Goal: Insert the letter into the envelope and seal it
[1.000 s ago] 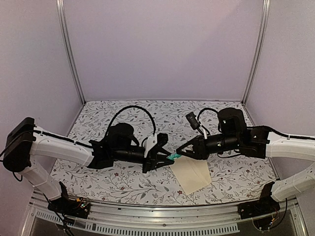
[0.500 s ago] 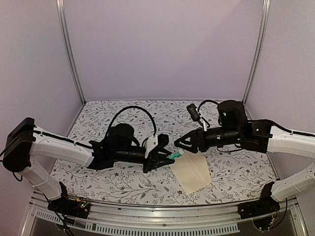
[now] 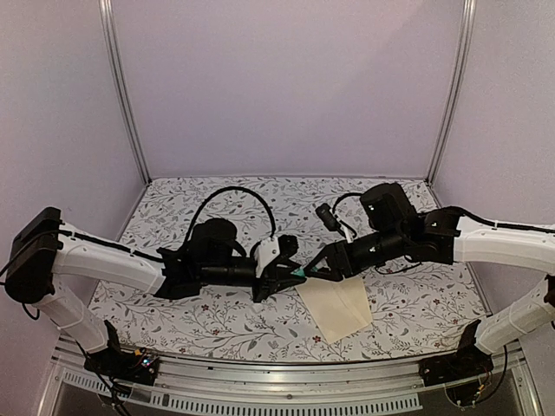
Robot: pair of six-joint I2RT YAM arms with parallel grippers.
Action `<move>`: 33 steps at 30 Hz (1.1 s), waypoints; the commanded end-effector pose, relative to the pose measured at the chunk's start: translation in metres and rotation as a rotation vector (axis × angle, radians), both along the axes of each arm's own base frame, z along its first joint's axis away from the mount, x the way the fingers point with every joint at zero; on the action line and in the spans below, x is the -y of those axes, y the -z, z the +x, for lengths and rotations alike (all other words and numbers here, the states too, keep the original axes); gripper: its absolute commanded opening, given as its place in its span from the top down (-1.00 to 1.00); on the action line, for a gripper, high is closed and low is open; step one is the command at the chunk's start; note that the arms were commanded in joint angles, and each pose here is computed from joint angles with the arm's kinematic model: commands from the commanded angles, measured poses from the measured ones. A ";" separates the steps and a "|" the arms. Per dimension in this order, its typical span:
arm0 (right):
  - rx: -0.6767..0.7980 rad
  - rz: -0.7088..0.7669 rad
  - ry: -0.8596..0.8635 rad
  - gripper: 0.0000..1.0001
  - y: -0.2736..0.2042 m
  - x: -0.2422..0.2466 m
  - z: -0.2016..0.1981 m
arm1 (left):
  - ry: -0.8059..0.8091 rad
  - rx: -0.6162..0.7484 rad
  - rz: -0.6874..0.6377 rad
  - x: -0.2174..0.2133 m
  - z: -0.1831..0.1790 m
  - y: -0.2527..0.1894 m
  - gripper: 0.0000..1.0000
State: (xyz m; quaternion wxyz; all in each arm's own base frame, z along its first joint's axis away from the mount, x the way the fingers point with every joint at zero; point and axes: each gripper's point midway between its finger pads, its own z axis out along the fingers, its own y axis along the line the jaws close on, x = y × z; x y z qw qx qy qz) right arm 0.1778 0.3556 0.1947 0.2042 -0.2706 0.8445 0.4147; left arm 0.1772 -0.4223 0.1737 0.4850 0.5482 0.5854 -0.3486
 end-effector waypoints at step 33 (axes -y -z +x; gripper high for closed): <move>-0.056 -0.015 -0.022 0.84 0.018 -0.012 0.001 | -0.024 0.041 0.051 0.017 0.003 0.010 1.00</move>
